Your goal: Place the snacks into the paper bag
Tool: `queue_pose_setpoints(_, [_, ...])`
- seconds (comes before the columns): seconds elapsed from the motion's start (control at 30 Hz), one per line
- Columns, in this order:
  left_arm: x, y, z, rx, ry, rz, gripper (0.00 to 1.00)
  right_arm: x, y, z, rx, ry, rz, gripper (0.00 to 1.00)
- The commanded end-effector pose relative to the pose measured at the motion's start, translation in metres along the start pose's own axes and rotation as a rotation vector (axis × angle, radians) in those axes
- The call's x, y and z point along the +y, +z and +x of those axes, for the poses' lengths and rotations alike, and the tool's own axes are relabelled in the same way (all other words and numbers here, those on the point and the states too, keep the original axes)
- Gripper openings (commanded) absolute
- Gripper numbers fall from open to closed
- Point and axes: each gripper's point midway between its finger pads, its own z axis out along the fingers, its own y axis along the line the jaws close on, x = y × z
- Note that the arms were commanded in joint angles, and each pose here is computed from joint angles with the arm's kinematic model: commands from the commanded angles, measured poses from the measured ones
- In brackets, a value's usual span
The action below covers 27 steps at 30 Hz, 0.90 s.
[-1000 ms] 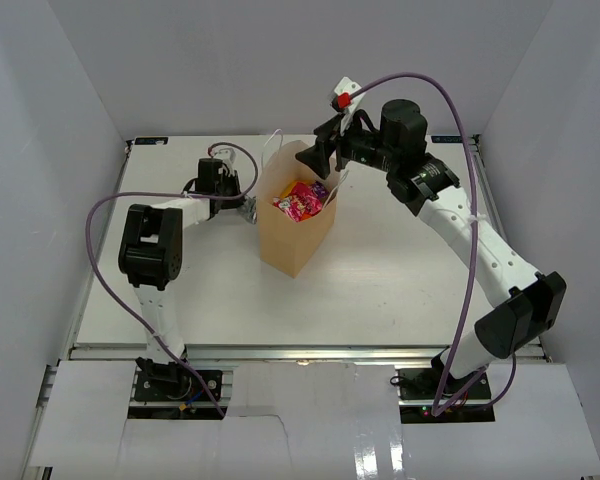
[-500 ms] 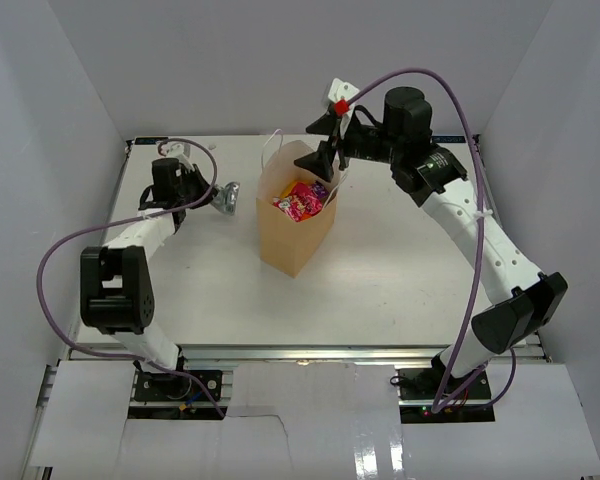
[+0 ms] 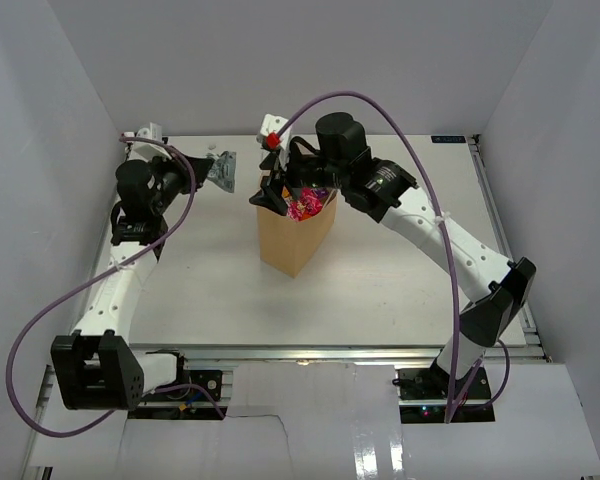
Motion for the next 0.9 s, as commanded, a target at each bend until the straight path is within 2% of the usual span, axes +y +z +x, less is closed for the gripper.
queue_pose_setpoints(0.0, [-0.037,-0.021,-0.023,-0.062,0.007,0.11,0.0,-0.026,0.004,-0.03,-0.083,0.144,0.147,0.81])
queue_pose_setpoints(0.17, [-0.059,-0.05,-0.033,-0.105,-0.015,0.15,0.0,-0.04,0.018,-0.03,-0.102,0.358,0.251,0.81])
queue_pose_setpoints(0.3, [-0.072,-0.065,-0.039,-0.12,-0.036,0.176,0.0,-0.029,0.025,-0.04,-0.139,0.44,0.192,0.81])
queue_pose_setpoints(0.6, [-0.08,-0.087,-0.034,-0.118,-0.083,0.183,0.0,0.018,0.048,-0.057,-0.165,0.507,0.039,0.76])
queue_pose_setpoints(0.7, [-0.083,-0.093,-0.035,-0.122,-0.084,0.184,0.0,0.023,0.052,-0.059,-0.167,0.513,0.037,0.74])
queue_pose_setpoints(0.8, [-0.087,-0.096,-0.035,-0.123,-0.091,0.195,0.0,0.022,0.057,-0.058,-0.165,0.521,0.063,0.61])
queue_pose_setpoints(0.87, [-0.09,-0.1,-0.037,-0.128,-0.096,0.201,0.0,0.021,0.059,-0.057,-0.165,0.512,0.061,0.47])
